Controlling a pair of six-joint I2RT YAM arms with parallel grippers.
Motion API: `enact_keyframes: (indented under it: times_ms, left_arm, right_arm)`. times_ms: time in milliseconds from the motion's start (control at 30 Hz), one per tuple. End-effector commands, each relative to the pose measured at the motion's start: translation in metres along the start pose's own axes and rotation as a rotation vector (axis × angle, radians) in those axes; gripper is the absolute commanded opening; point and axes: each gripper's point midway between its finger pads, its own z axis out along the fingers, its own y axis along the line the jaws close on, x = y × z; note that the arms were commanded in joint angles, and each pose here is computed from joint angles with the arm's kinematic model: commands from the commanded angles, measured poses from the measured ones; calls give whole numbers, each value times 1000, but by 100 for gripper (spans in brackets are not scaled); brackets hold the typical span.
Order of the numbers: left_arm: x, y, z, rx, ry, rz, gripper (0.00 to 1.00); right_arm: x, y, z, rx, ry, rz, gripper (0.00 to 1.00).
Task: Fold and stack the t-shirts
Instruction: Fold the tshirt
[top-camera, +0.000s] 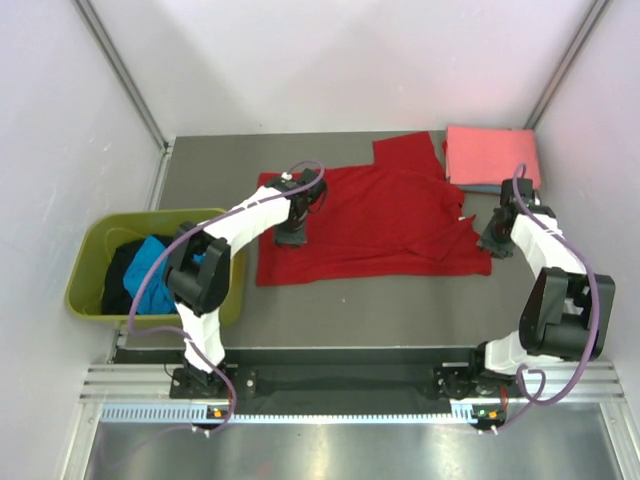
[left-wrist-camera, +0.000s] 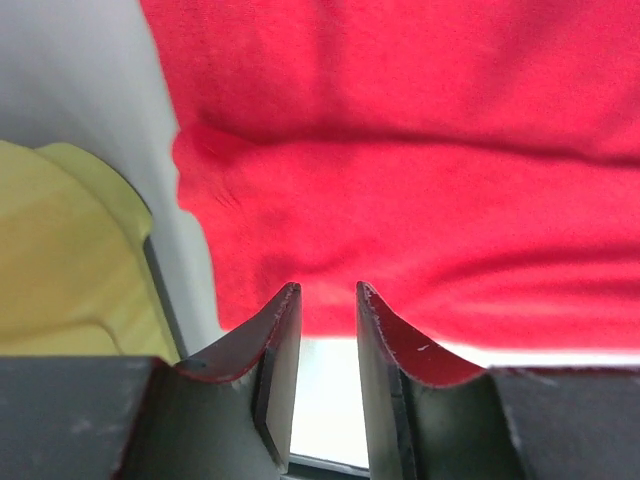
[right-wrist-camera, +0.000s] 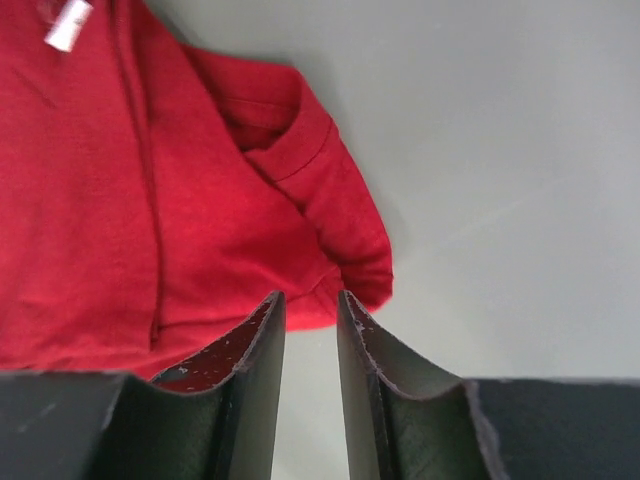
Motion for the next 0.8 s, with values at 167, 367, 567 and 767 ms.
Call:
enact_keyframes:
  times_ms: [167, 367, 567, 767]
  left_arm:
    - [22, 28, 49, -154, 122, 10, 32]
    - [34, 39, 48, -199, 123, -17, 32]
    - [25, 42, 24, -218, 76, -17, 33]
    - [8, 16, -15, -35, 26, 1, 33]
  right_arm:
    - [9, -34, 52, 101, 25, 129, 27]
    - [16, -67, 65, 122, 58, 210, 27]
    - [-2, -54, 46, 52, 17, 212, 27]
    - [-23, -43, 16, -7, -42, 259, 30]
